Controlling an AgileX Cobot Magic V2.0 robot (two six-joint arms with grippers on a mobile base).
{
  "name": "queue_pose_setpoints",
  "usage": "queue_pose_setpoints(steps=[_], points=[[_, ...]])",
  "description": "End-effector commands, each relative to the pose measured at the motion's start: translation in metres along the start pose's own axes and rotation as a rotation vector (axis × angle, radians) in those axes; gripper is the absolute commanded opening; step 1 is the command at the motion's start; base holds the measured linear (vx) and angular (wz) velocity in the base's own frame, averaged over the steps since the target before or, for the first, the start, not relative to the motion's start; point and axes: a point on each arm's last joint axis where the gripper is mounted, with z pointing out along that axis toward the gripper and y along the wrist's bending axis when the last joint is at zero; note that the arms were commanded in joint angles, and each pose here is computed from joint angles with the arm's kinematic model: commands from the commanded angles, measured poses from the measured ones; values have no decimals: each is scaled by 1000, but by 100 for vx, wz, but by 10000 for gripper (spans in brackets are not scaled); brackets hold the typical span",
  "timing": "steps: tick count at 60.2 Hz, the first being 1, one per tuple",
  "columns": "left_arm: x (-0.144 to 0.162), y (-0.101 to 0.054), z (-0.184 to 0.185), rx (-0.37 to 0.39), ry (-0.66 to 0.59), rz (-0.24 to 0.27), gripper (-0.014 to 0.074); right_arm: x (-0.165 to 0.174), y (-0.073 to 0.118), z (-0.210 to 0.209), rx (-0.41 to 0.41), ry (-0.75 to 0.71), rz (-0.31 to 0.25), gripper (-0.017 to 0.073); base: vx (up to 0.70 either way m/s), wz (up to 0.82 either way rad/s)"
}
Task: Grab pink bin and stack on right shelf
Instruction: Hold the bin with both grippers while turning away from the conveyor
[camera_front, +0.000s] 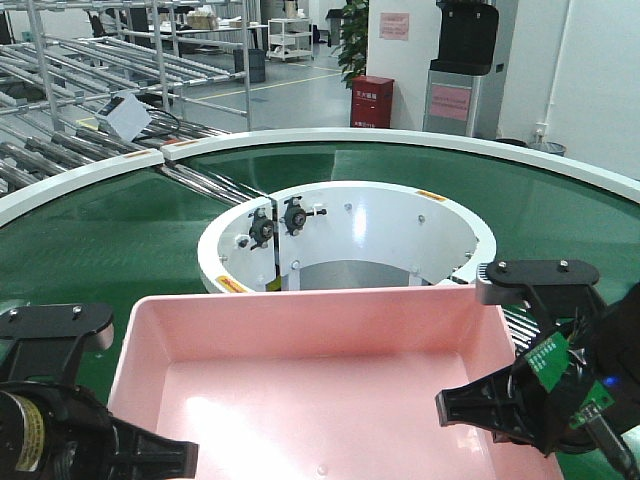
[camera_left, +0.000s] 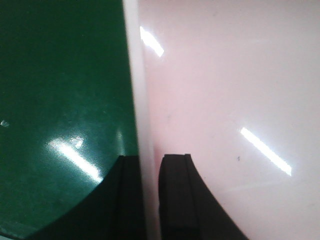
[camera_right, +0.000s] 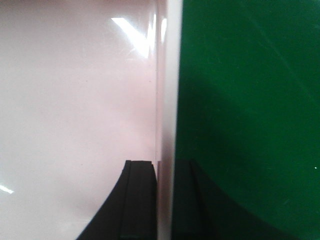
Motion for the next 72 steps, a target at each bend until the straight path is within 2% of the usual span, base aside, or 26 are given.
queue_pose_setpoints(steps=[1, 72], points=[[-11, -6, -18, 86, -118, 5, 4, -11, -3, -18, -3, -126, -21, -9, 0, 0], [-11, -6, -18, 86, -118, 6, 4, -11, -3, -18, -3, -126, -17, -9, -1, -5]])
